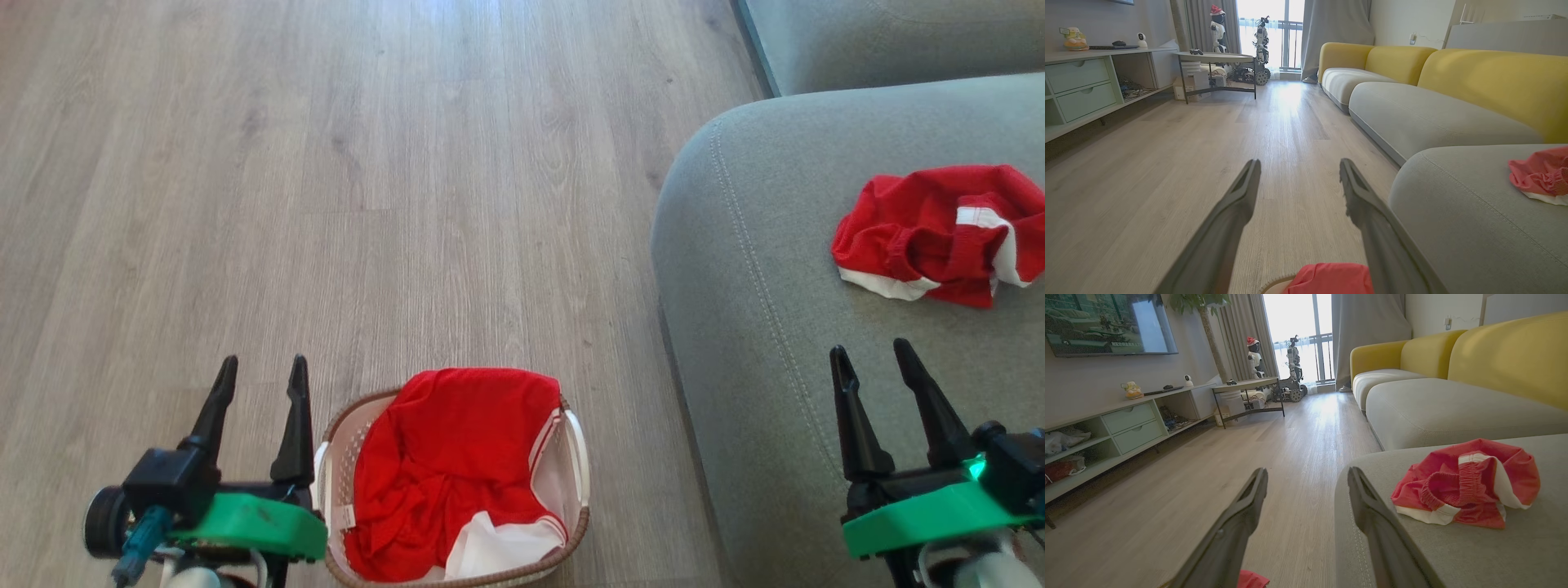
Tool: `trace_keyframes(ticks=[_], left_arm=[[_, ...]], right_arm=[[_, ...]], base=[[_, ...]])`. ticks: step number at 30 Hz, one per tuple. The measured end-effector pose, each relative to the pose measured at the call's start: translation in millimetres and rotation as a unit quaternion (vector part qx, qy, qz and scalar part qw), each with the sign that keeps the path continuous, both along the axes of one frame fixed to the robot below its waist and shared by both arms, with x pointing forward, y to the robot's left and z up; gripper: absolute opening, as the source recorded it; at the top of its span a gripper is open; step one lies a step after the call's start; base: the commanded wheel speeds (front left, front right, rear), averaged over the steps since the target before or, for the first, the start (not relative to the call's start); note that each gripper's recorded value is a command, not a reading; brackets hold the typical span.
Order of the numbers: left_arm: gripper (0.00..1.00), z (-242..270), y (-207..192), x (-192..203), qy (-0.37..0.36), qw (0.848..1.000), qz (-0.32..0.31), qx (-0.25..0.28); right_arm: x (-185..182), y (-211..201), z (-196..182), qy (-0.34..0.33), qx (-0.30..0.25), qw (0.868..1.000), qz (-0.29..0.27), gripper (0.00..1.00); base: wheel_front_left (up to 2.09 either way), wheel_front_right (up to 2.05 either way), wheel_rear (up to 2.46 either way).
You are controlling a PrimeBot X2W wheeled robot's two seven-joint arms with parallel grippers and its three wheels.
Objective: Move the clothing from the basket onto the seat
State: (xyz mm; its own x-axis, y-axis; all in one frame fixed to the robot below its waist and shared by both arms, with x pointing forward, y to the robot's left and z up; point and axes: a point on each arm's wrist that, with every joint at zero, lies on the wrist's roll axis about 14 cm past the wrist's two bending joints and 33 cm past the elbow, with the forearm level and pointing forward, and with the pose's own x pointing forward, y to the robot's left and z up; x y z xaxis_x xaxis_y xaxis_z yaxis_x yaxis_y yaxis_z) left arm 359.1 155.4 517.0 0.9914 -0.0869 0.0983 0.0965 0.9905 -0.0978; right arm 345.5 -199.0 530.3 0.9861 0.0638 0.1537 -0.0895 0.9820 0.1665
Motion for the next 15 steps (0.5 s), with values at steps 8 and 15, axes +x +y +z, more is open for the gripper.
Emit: trace_keyframes(ticks=[8, 15], left_arm=[[1.00, -2, 0, 3, 0.002, 1.000, -0.002, 0.006], [1.00, -15, -7, 9, 0.019, 1.000, -0.014, 0.011]], right_arm=[[0, -1, -2, 0.003, 0.002, 1.000, -0.003, 1.00], [6, -2, -6, 0.009, 0.002, 1.000, -0.005, 1.00]], base=[[0.00, 0.00, 0.00], [0.00, 0.00, 0.00]])
